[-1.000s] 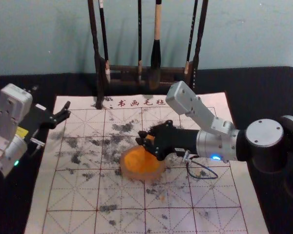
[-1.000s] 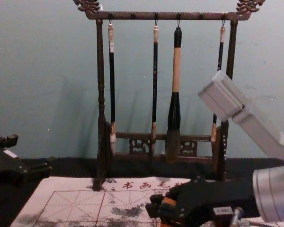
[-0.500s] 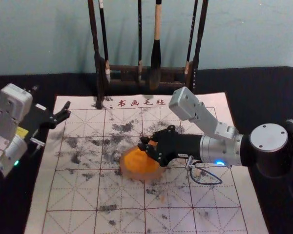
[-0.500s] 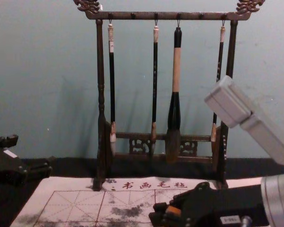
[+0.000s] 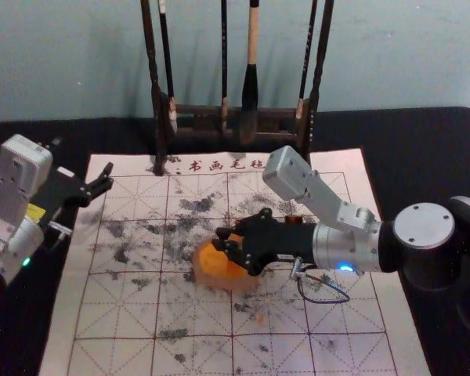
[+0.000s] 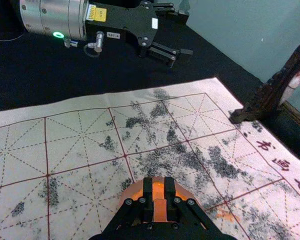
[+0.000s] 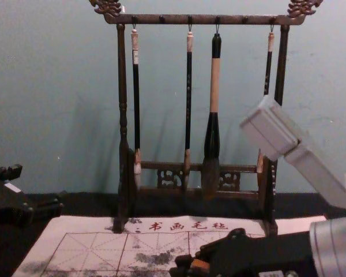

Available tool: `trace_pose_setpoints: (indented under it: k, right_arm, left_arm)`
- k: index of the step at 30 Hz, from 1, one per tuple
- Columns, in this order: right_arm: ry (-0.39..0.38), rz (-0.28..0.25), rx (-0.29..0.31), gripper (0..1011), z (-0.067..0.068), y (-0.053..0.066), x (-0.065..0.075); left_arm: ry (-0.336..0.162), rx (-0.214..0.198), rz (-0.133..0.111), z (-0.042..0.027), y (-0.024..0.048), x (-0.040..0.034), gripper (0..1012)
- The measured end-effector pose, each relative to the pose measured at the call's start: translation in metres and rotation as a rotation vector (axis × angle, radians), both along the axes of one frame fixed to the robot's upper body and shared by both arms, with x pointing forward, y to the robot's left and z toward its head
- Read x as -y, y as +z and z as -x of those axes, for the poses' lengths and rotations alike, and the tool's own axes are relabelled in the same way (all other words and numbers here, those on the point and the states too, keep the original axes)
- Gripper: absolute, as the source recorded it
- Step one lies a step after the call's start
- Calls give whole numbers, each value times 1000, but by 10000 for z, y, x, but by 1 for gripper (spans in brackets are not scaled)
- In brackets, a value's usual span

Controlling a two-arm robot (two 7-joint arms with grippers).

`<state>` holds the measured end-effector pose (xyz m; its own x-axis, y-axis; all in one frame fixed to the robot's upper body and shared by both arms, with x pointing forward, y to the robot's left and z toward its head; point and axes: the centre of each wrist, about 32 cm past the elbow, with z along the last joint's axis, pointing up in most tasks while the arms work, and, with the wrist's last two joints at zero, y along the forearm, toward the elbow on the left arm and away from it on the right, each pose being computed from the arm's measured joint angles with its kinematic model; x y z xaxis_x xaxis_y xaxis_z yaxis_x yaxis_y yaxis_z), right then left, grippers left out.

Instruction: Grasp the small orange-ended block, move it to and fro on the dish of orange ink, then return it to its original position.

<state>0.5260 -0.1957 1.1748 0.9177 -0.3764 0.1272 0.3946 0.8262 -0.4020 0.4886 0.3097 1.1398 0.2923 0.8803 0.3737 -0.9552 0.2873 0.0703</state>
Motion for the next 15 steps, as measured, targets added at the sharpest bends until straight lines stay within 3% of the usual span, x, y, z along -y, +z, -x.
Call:
trace_pose_setpoints:
  k: [15]
  right_arm:
    - [10,-4,-6,111,-63,-8,-130]
  left_arm:
    - [0,0,0,0,0,0,1001]
